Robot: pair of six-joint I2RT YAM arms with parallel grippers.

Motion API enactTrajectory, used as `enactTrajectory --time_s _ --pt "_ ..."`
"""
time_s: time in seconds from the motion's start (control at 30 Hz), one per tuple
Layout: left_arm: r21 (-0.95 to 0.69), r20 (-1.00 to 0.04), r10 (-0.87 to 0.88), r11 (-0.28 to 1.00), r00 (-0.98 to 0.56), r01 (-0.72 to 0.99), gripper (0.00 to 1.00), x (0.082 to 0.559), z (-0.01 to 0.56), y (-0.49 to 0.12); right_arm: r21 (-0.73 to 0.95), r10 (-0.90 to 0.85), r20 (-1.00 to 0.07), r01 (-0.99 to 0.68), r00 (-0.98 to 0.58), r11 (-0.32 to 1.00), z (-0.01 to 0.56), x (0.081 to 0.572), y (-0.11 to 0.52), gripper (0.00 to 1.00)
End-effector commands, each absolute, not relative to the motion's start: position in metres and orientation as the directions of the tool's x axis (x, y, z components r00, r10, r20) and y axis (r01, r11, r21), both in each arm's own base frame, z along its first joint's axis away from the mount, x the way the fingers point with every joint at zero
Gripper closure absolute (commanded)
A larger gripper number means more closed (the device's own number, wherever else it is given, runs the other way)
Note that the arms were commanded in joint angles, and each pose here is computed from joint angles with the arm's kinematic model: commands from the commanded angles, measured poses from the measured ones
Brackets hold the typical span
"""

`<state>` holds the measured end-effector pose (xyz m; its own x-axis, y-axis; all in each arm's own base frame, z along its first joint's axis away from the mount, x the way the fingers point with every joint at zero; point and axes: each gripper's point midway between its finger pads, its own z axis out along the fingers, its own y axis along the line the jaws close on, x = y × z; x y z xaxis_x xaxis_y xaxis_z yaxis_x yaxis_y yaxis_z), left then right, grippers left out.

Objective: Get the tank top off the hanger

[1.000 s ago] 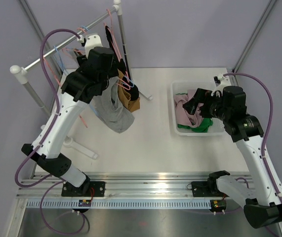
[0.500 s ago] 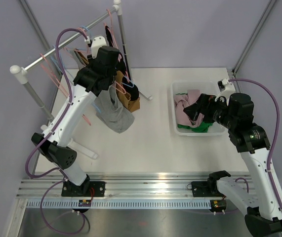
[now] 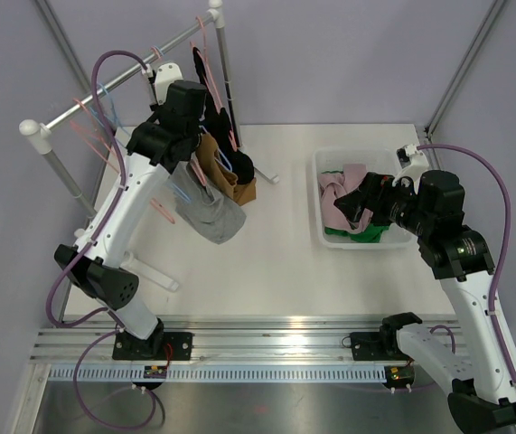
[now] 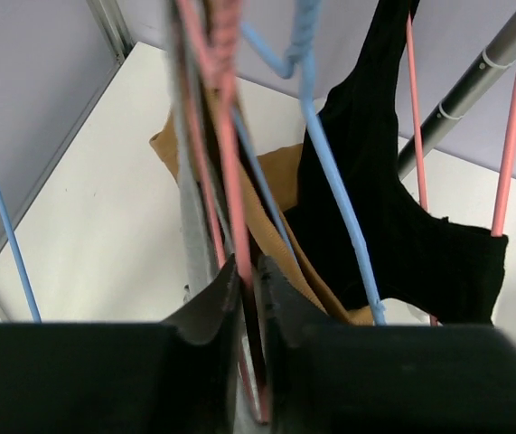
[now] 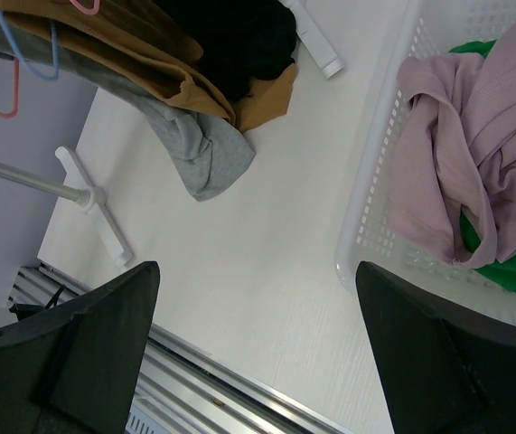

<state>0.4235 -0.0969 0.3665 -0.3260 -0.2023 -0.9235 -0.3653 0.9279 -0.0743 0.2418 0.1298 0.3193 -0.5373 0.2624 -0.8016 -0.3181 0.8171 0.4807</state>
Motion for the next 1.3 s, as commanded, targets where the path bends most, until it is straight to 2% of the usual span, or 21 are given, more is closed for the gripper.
enactTrajectory --time_s 0.0,0.03,0.4,0.73,0.9,1.0,1.03,1.1,1.17,1.27 --pt "-0.141 -0.942 -0.238 0.922 -0.238 -0.362 0.95 0.422 0.397 -0.094 0.475 0.262 -0.825 -0.365 -0.500 0.800 0.332 0.243 0.134 0.03" --pt "-0.156 -0.941 -0.250 0.919 -0.229 -0.363 1.00 0.420 0.400 -0.094 0.475 0.262 -0.826 -0.366 -0.499 0.800 0.332 0.242 0.134 0.03" --pt "-0.302 -0.935 -0.351 0.862 -0.050 -0.406 1.00 0.381 0.459 -0.066 0.477 0.266 -0.831 -0.379 -0.489 0.793 0.340 0.239 0.135 0.03" --pt "-0.380 -0.919 -0.395 0.890 -0.007 -0.254 1.00 0.325 0.494 -0.089 0.487 0.270 -0.831 -0.401 -0.487 0.776 0.347 0.237 0.139 0.03" --pt "-0.434 -0.894 -0.444 0.891 -0.061 -0.132 1.00 0.297 0.488 -0.104 0.492 0.268 -0.831 -0.418 -0.488 0.764 0.350 0.234 0.142 0.03" --pt "-0.478 -0.869 -0.476 0.878 -0.135 -0.019 1.00 0.271 0.473 -0.117 0.499 0.269 -0.828 -0.428 -0.492 0.754 0.351 0.232 0.144 0.03" --pt "-0.468 -0.870 -0.458 0.884 -0.184 0.014 1.00 0.270 0.450 -0.129 0.499 0.269 -0.832 -0.444 -0.485 0.744 0.354 0.232 0.146 0.03" --pt "-0.509 -0.853 -0.476 0.848 -0.214 0.144 1.00 0.242 0.449 -0.134 0.520 0.257 -0.825 -0.496 -0.503 0.696 0.354 0.225 0.156 0.01" --pt "-0.514 -0.848 -0.460 0.835 -0.265 0.195 1.00 0.229 0.425 -0.140 0.530 0.234 -0.833 -0.604 -0.501 0.595 0.365 0.214 0.173 0.01" --pt "-0.525 -0.843 -0.444 0.803 -0.302 0.283 1.00 0.201 0.411 -0.137 0.587 0.243 -0.804 -0.661 -0.542 0.468 0.369 0.207 0.191 0.00"
